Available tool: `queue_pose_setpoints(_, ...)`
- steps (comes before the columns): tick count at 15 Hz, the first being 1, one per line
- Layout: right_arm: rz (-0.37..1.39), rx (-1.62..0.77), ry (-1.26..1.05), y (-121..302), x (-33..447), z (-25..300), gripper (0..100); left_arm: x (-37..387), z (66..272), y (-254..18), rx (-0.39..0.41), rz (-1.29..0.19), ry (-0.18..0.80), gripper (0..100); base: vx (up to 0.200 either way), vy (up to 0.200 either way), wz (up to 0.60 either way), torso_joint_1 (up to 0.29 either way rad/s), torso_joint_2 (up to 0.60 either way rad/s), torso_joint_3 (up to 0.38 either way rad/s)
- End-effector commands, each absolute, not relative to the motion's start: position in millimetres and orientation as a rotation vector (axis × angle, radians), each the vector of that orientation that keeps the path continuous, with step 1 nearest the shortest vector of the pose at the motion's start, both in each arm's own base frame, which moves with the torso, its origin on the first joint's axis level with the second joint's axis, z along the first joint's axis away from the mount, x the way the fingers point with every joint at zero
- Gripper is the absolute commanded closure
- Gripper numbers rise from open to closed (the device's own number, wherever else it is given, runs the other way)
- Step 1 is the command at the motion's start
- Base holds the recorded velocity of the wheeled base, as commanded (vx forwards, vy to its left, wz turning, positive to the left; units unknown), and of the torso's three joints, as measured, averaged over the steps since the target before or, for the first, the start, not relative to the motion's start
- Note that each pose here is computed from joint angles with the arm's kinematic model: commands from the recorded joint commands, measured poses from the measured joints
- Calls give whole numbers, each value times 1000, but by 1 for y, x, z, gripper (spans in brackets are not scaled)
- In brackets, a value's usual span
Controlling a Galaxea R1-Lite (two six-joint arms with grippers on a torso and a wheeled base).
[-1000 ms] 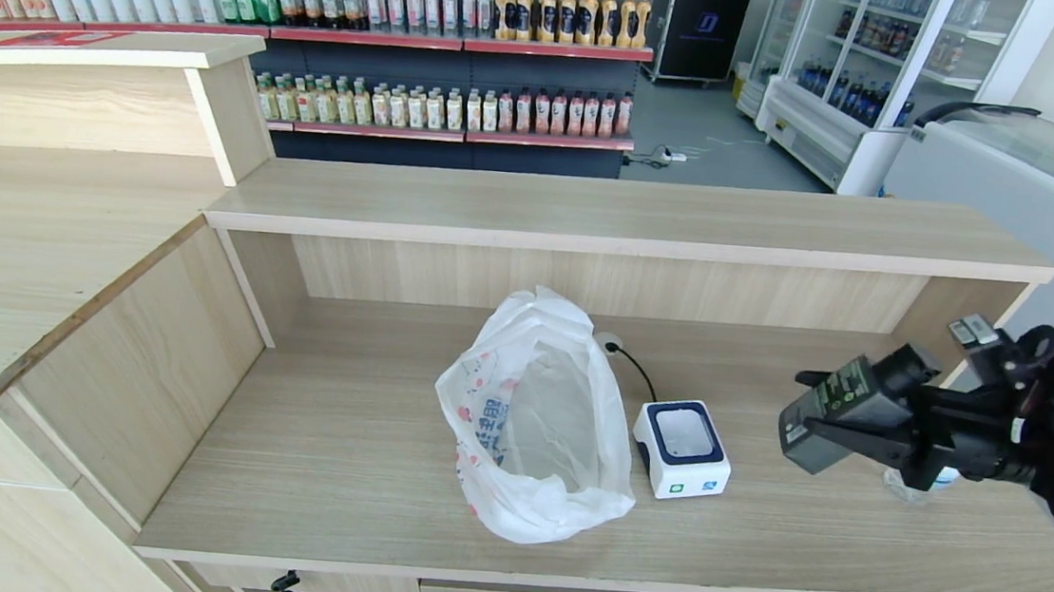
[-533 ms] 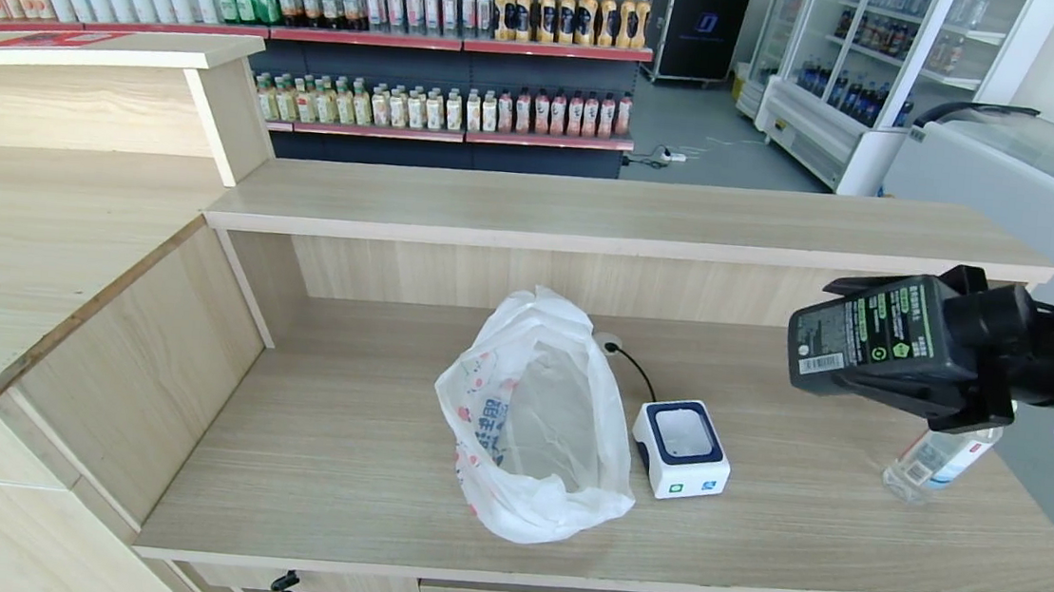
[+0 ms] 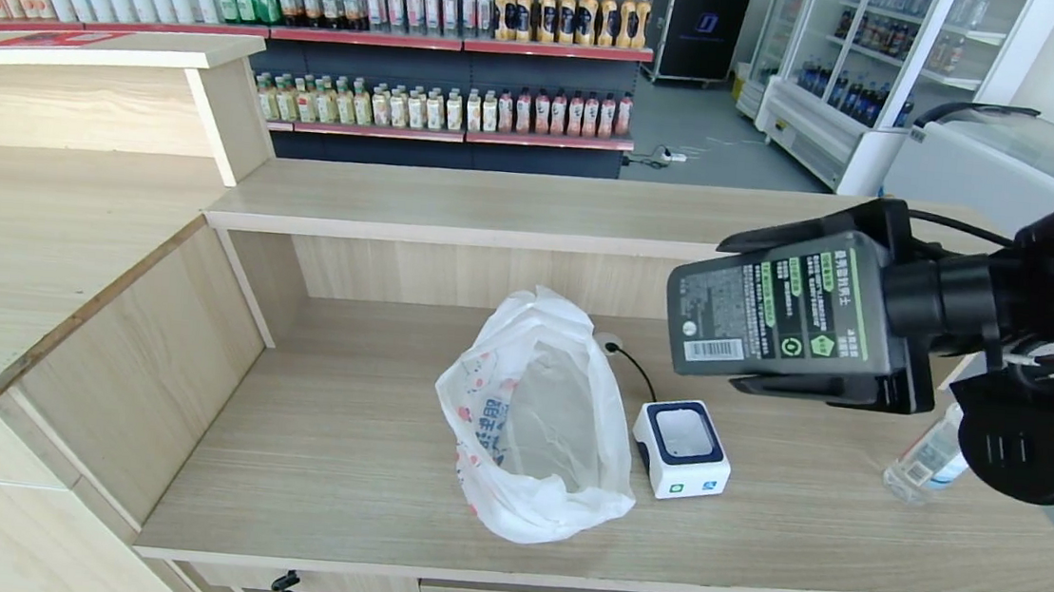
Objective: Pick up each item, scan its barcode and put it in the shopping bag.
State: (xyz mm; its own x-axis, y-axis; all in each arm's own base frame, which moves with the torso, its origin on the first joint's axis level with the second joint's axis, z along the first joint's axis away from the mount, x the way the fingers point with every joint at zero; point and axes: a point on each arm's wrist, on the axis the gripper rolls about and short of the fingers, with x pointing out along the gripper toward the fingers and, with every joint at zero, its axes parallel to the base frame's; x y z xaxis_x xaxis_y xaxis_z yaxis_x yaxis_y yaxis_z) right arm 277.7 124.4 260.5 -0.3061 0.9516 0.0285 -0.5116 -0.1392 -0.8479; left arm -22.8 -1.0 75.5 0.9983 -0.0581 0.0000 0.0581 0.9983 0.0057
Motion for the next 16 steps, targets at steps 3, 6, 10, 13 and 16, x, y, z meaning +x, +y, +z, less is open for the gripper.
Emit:
queue_pose_setpoints(3, 1786, -622, -1048, 167, 272, 262, 100, -23, 76, -1, 6, -58, 1, 0, 0, 0, 0, 0, 0, 0)
queue_pose_setpoints(6, 1818, -626, -1123, 189, 273, 261, 100, -23, 75, -1, 6, -58, 0, 0, 0, 0, 0, 0, 0, 0)
queue_pose_setpoints(10, 1818, -651, -1241, 209, 269, 250, 100, -23, 75, -1, 6, -57, 0, 0, 0, 0, 0, 0, 0, 0)
queue_pose_setpoints(13, 1823, -651, -1276, 219, 269, 241, 100, -23, 75, -1, 6, -58, 0, 0, 0, 0, 0, 0, 0, 0)
queue_pose_setpoints(16, 1834, -644, -1285, 228, 272, 236, 100, -23, 76, -1, 6, -58, 1, 0, 0, 0, 0, 0, 0, 0)
